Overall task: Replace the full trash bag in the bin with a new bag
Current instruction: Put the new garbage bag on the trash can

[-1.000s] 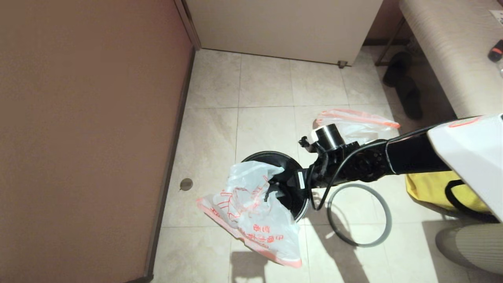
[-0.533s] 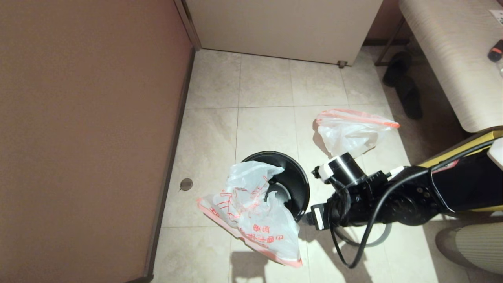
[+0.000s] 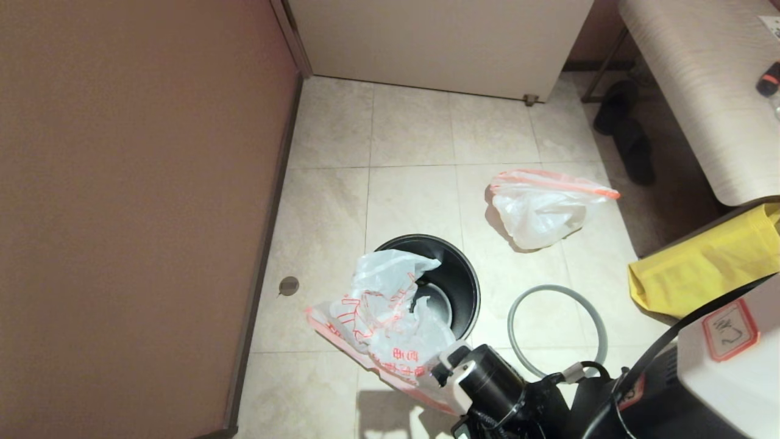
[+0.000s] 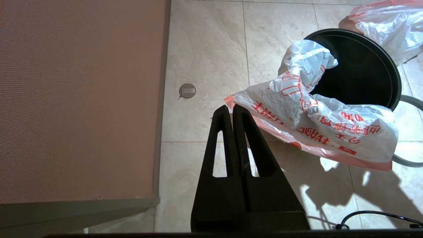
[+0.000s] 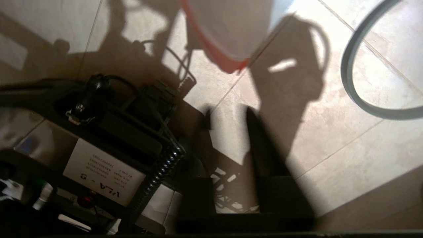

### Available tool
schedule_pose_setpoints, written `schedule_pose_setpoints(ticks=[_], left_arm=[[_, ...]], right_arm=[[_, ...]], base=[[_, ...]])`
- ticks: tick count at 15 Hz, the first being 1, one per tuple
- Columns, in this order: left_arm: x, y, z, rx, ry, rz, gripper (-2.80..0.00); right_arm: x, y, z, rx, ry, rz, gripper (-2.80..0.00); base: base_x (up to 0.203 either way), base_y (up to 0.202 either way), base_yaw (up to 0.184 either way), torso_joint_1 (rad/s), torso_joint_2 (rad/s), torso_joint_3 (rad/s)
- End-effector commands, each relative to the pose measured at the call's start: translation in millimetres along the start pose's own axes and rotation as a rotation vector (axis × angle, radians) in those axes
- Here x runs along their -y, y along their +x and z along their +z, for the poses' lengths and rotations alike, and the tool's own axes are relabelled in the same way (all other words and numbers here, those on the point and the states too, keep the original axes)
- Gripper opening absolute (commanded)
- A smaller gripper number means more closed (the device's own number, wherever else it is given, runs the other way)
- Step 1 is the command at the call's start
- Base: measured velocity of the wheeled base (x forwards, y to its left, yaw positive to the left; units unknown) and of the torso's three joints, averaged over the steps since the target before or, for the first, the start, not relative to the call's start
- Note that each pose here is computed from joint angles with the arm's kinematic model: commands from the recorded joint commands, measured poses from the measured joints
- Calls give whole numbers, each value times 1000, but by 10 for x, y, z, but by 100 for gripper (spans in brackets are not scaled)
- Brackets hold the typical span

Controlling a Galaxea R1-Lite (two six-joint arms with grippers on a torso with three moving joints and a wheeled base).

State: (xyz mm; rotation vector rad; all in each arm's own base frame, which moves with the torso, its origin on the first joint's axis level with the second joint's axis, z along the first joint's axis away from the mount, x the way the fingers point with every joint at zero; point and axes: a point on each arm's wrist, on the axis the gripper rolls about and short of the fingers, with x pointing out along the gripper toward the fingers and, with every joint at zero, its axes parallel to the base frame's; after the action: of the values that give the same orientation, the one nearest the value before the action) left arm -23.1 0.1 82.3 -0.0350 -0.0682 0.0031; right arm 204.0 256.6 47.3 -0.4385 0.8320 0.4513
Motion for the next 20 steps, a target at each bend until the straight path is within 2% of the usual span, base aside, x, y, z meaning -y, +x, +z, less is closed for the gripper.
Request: schedule_pose_setpoints(ticks=[1,3,7,8,11,13,15,18,20], left_arm=[[0,1,1,-1,0,0,-280],[0,1,1,-1,0,0,-280],[0,1,1,-1,0,0,-280],[0,1,1,-1,0,0,-280],[0,1,1,-1,0,0,-280],[0,1,1,-1,0,0,-280],[0,1,1,-1,0,0,-280],[0,1,1,-1,0,0,-280],[0,1,1,-1,0,0,-280]], right_arm=[[-203,147,-130,-46,-72,16,-280],[-248,249,-191,-74,-87,11,-280],[-268,324,-235,-72,-83,-4,-280],[-266,347,-250,-70,-85,-38,0],[-335,486,-273,9,-65,-60,0],[-469,588,-319,68,-93,-109,0],[-508,599,-272,137,-113,-145,0],[-502,640,-290,150,-149,-220,0],[-516,646,-299,161,-157,-225,0]], base=[[0,0,0,0,0,0],[0,0,0,0,0,0],[0,0,0,0,0,0],[0,0,0,0,0,0],[0,0,0,0,0,0],[0,0,0,0,0,0],[0,0,0,0,0,0],[0,0,0,0,0,0],[0,0,0,0,0,0]])
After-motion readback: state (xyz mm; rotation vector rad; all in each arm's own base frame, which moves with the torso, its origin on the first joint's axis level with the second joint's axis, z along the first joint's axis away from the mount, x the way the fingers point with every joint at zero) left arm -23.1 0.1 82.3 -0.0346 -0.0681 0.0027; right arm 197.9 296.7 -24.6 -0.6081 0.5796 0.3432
